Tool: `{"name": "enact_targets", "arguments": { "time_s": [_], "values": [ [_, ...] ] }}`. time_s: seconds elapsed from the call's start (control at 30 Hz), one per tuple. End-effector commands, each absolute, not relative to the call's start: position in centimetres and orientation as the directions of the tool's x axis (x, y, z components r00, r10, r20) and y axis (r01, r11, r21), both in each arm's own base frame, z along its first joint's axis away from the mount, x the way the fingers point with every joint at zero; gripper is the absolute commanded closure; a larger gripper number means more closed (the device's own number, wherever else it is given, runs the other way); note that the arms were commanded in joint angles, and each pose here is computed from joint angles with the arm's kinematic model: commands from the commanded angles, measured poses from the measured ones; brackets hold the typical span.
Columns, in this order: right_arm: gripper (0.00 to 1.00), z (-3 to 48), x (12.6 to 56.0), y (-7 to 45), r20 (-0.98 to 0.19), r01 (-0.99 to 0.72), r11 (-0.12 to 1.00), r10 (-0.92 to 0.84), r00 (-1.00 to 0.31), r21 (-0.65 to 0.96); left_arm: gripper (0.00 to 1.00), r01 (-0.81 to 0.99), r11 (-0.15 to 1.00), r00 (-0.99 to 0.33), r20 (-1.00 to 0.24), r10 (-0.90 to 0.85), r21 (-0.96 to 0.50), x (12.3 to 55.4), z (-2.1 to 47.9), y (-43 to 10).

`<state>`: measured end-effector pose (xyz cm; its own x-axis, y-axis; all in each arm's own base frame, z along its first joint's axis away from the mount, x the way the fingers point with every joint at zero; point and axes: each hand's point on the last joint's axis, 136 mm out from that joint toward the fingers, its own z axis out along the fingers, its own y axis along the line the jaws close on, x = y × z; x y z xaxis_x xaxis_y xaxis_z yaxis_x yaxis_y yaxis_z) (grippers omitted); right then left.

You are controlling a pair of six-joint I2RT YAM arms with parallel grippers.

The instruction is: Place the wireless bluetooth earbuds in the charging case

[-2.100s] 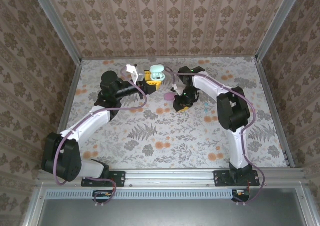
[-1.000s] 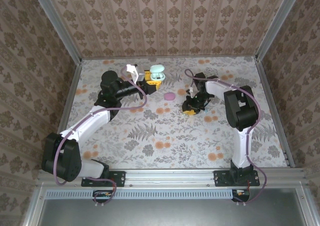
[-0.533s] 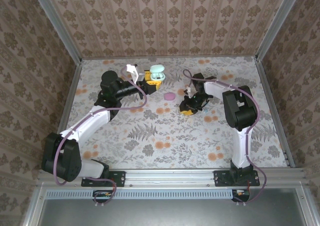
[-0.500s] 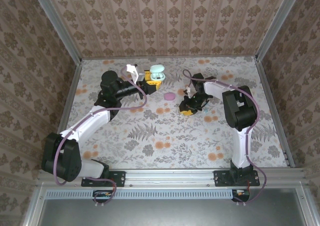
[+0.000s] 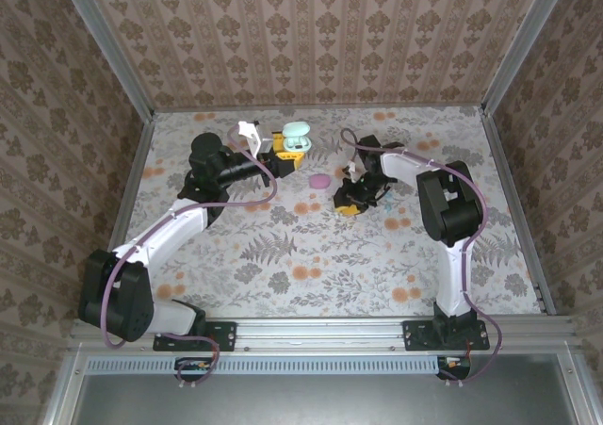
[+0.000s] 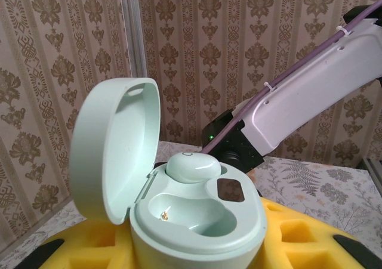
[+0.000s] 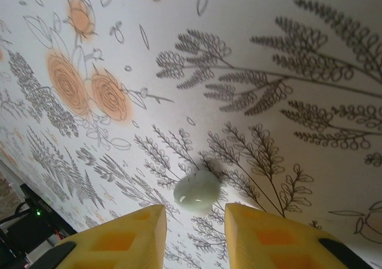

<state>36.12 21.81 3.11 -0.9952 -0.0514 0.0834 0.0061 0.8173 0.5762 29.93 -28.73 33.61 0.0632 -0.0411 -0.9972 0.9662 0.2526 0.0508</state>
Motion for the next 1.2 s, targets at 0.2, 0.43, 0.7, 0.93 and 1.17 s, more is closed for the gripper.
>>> {"name": "enact_targets", "arguments": {
  "time_s": [0.2, 0.43, 0.7, 0.93, 1.17],
  "values": [
    [0.63, 2.7, 36.5, 21.7, 0.102, 0.024, 0.875, -0.029, -0.994, 0.484, 0.77, 0.961, 0.261, 0.113, -0.992, -0.048, 0.097, 29.7, 34.7, -28.2],
    [0.59, 2.5, 36.5, 21.8, 0.106, 0.076, 0.908, 0.035, -0.994, 0.413, 0.77, 0.956, 0.276, 0.119, -0.992, -0.049, 0.101, 29.9, 34.7, -27.9],
    [0.59, 2.2, 36.7, 22.8, 0.105, 0.104, 0.915, 0.068, -0.992, 0.39, 0.78, 0.951, 0.292, 0.124, -0.991, -0.057, 0.102, 30.0, 34.7, -27.3],
    [0.62, 2.0, 36.8, 23.5, 0.108, 0.095, 0.921, 0.058, -0.992, 0.378, 0.78, 0.948, 0.3, 0.123, -0.991, -0.056, 0.101, 30.0, 34.6, -26.8],
    [0.63, 2.0, 36.9, 23.9, 0.104, 0.071, 0.931, 0.036, -0.994, 0.357, 0.78, 0.947, 0.304, 0.126, -0.99, -0.057, 0.103, 30.2, 34.6, -26.6]
  ]
}}
